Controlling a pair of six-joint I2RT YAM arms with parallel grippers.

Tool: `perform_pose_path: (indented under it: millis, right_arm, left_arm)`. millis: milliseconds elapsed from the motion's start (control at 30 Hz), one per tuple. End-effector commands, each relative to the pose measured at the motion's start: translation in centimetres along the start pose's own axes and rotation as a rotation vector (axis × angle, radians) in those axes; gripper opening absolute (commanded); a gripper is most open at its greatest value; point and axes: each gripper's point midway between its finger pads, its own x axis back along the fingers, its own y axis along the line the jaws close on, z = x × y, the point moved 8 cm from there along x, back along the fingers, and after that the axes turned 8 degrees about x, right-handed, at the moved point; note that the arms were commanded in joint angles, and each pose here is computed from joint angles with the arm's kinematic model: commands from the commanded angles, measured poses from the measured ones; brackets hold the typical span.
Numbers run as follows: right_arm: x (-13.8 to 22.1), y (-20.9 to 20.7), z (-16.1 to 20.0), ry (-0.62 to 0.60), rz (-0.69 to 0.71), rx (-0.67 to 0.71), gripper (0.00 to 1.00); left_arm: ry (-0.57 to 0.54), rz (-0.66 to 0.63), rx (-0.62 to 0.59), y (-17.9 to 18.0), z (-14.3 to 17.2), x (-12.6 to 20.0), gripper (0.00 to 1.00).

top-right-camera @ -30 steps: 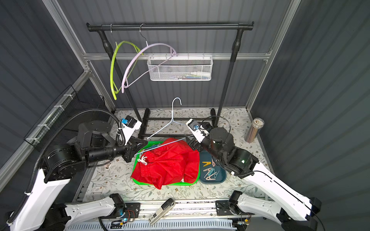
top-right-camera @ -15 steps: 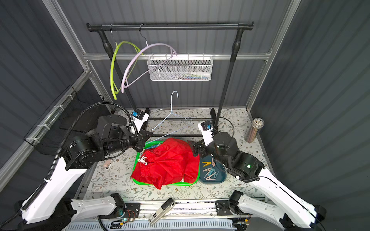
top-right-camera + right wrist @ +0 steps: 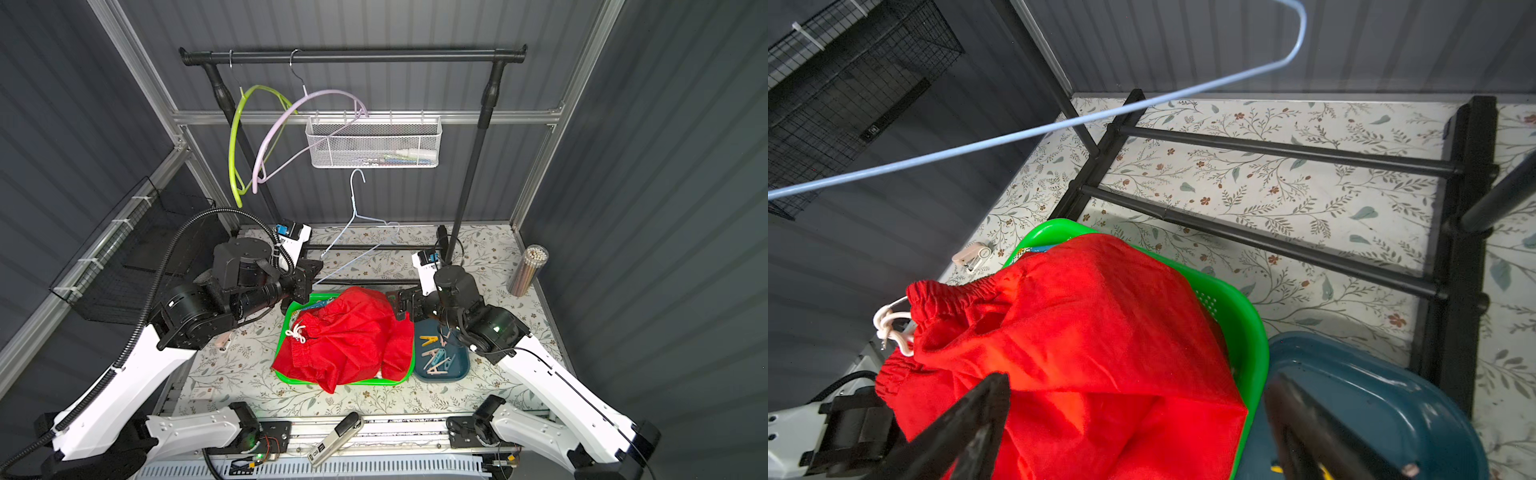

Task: Remove the clothespins securing shorts to the hanger
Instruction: Place the hanger on the clothesline.

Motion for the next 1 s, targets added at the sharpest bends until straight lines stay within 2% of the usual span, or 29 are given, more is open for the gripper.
perform_pose_path:
  millis: [0,700,967]
  right_arm:
    - [-0.4,-0.1,0.1,0.001,-0.042,-0.058,0.98]
    - [-0.8,-2.7,-0.8,-0.015,-0.023,-0.098,0.99]
    - [-0.9,-3.6,-1.4,-0.019,-0.017,-0.104,0.99]
  left_arm:
    - [-0.109,0.019,0.005,-0.4,-1.7,0.5,0.0]
    - [-0.167,0.061,-0.05,-2.4,-4.5,-2.8,0.0]
    - [-0.23,0.068,-0.074,-3.1,-6.3,-3.8,0.0]
